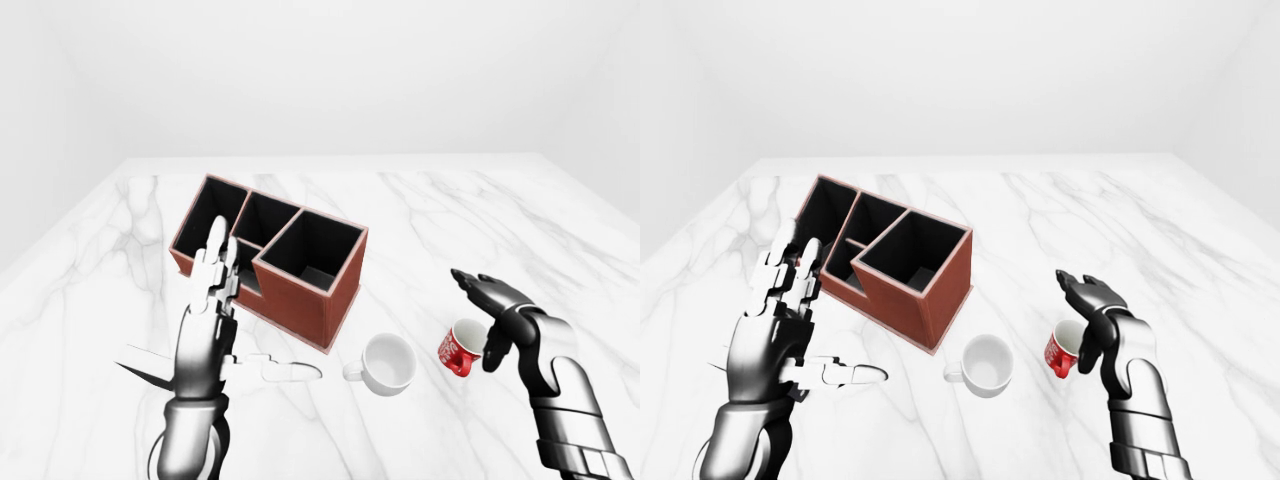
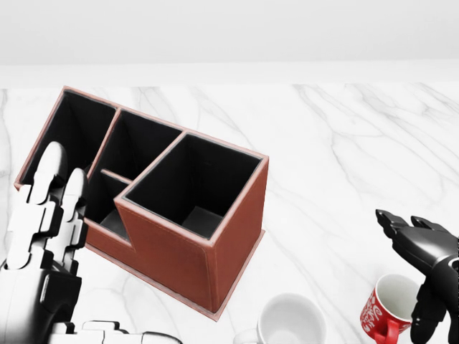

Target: Pick up the red mug and place it to the right of the caddy.

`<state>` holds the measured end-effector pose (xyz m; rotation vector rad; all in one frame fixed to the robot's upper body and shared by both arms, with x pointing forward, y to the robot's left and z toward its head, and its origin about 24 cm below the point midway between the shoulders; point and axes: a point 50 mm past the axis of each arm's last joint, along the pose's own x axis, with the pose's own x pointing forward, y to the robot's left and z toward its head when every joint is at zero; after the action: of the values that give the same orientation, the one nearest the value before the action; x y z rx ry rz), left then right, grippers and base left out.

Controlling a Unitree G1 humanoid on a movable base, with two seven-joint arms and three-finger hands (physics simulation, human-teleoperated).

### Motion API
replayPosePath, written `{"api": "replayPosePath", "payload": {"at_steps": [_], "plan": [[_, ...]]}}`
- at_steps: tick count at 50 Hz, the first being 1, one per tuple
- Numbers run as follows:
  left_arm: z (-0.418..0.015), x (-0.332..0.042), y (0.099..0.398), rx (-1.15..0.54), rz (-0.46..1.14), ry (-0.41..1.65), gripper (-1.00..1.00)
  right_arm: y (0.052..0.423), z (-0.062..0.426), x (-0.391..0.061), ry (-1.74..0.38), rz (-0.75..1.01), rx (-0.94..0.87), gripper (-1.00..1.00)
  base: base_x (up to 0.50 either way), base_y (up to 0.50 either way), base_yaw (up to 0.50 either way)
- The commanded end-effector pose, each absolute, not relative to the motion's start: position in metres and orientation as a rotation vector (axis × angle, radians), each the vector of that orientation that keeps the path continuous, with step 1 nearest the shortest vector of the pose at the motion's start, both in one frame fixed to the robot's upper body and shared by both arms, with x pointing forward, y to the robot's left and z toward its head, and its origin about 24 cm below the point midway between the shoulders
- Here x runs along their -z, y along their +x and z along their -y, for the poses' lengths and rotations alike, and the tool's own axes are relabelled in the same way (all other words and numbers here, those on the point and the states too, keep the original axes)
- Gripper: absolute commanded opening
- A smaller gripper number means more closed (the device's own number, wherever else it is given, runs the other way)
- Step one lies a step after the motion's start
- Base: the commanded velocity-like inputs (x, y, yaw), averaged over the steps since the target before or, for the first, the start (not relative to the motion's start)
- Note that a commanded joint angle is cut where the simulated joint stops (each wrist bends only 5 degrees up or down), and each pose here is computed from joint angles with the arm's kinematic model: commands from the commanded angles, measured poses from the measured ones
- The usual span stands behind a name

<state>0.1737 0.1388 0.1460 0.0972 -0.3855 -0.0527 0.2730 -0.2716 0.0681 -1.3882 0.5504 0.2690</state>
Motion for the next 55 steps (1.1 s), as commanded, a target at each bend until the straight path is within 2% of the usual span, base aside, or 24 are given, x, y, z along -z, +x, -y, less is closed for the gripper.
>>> {"api": "replayPosePath", "payload": {"at_steps": [1, 55], "plan": [[-0.14, -0.15, 0.171, 0.041, 0.404, 0.088, 1.0, 0.266, 0.269, -0.067, -1.372, -0.544, -0.265, 1.0, 0.0, 0.0, 0.0], [-0.142, -0.149, 0.173, 0.036, 0.399, 0.088, 1.0, 0.269, 0.271, -0.047, -1.348, -0.619, -0.335, 1.0, 0.0, 0.0, 0.0]]}}
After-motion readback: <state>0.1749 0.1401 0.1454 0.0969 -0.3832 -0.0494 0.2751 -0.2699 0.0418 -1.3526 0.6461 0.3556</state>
